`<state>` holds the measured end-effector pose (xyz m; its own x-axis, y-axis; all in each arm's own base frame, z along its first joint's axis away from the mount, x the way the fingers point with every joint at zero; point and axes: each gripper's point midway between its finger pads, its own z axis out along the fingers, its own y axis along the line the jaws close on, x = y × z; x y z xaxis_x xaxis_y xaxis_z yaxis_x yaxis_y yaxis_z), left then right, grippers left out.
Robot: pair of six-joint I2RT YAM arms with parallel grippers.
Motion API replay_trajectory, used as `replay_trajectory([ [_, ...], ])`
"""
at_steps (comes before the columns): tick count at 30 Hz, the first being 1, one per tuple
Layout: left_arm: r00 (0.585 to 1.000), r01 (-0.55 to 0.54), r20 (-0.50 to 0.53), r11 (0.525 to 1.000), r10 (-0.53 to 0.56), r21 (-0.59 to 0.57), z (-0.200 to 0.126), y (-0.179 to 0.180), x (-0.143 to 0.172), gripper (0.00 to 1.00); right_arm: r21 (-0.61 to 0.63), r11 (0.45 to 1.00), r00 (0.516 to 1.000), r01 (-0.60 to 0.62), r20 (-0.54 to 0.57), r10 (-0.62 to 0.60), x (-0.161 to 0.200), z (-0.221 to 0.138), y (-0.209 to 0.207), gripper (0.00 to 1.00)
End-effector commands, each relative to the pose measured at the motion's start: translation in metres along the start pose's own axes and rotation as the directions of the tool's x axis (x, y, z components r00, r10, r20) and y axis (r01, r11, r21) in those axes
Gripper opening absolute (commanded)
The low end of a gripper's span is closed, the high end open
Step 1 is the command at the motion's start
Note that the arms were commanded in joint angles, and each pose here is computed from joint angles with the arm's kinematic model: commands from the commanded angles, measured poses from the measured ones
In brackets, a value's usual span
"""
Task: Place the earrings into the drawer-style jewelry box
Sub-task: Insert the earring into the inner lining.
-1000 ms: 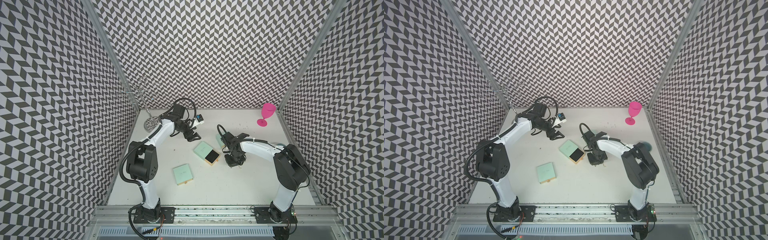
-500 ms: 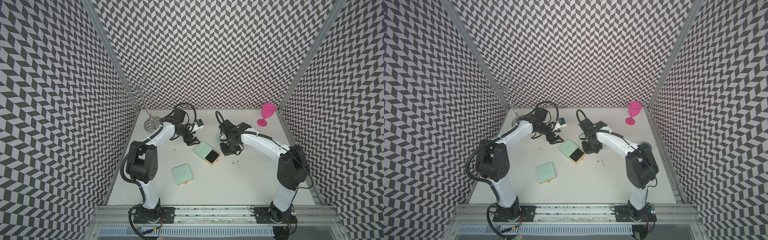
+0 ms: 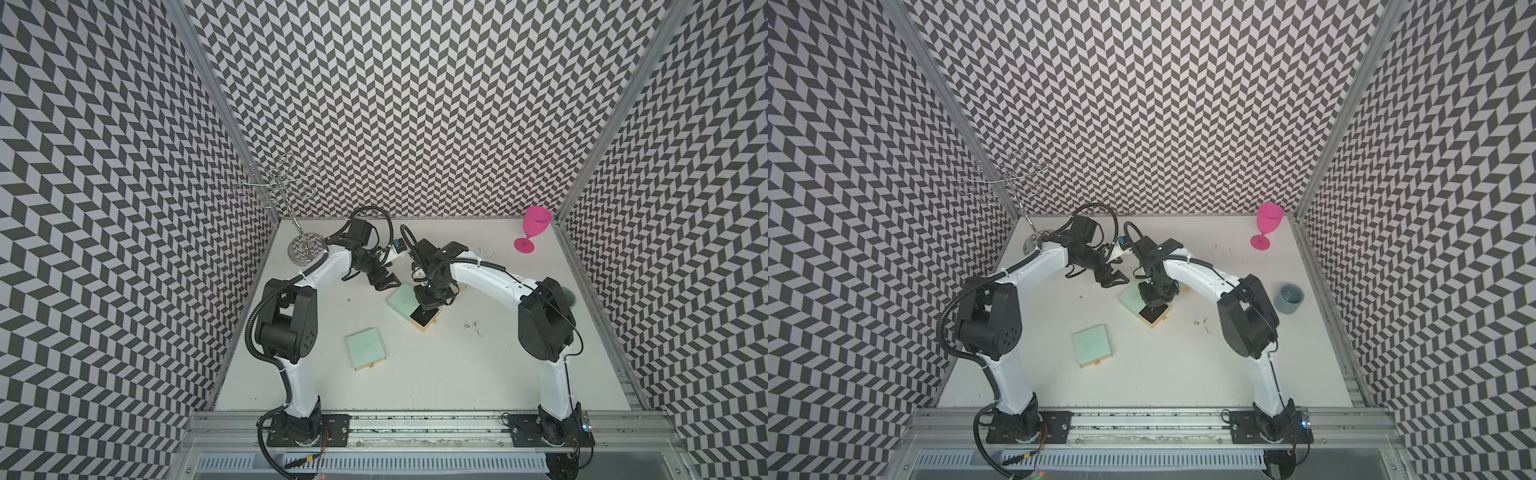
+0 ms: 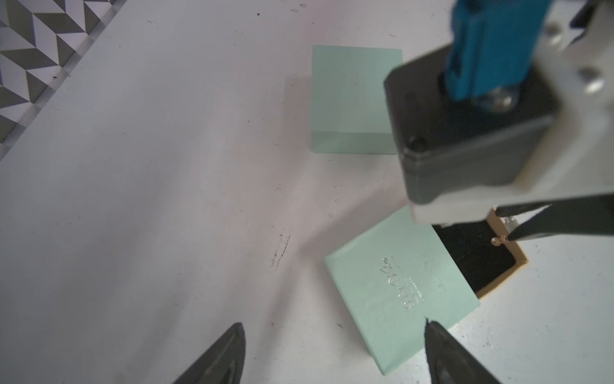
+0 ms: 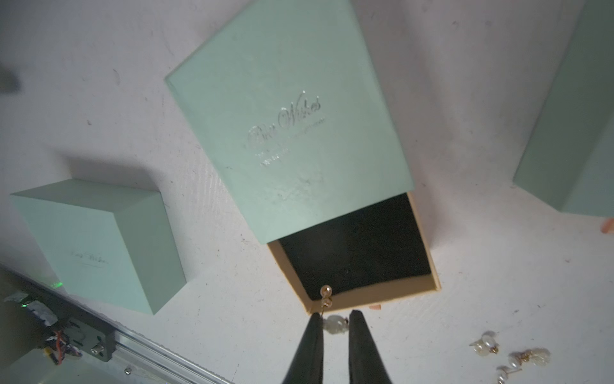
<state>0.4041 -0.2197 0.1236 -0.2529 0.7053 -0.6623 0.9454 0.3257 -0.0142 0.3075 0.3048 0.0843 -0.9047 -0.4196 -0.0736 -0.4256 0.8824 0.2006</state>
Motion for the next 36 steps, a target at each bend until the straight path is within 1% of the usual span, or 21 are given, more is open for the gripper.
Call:
replay_trajectory([
  [1, 0.999, -0.006, 0.034, 1.000, 0.006, 0.008, 0.002, 0.005, -0.006, 0.85, 0.009, 0.999, 0.999, 0.035, -0.015, -0.035, -0.002, 0.004, 0.004, 0.16],
  [6, 0.999, 0.003, 0.037, 1.000, -0.004, 0.014, 0.003, 0.008, -0.003, 0.85, 0.057, 0.997, 0.998, 0.054, -0.034, -0.052, -0.001, 0.013, -0.001, 0.16],
  [18, 0.999, 0.007, 0.034, 1.000, -0.008, 0.021, 0.003, 0.009, 0.001, 0.85, 0.020, 0.996, 0.995, 0.090, -0.044, -0.089, -0.006, 0.028, 0.012, 0.16],
  [26, 1.000, 0.003, 0.030, 1.000, -0.004, 0.023, 0.003, 0.009, 0.001, 0.85, 0.018, 0.995, 0.993, 0.100, -0.057, -0.099, -0.004, 0.036, 0.011, 0.18],
  [32, 1.000, 0.004, 0.027, 1.000, -0.005, 0.026, 0.004, 0.009, 0.002, 0.85, 0.011, 0.995, 0.994, 0.104, -0.045, -0.103, -0.006, 0.029, 0.014, 0.20],
  [36, 1.000, -0.004, 0.025, 1.000, 0.003, 0.029, 0.004, 0.008, 0.002, 0.85, 0.019, 0.995, 0.994, 0.103, -0.029, -0.102, -0.005, 0.021, 0.013, 0.18],
])
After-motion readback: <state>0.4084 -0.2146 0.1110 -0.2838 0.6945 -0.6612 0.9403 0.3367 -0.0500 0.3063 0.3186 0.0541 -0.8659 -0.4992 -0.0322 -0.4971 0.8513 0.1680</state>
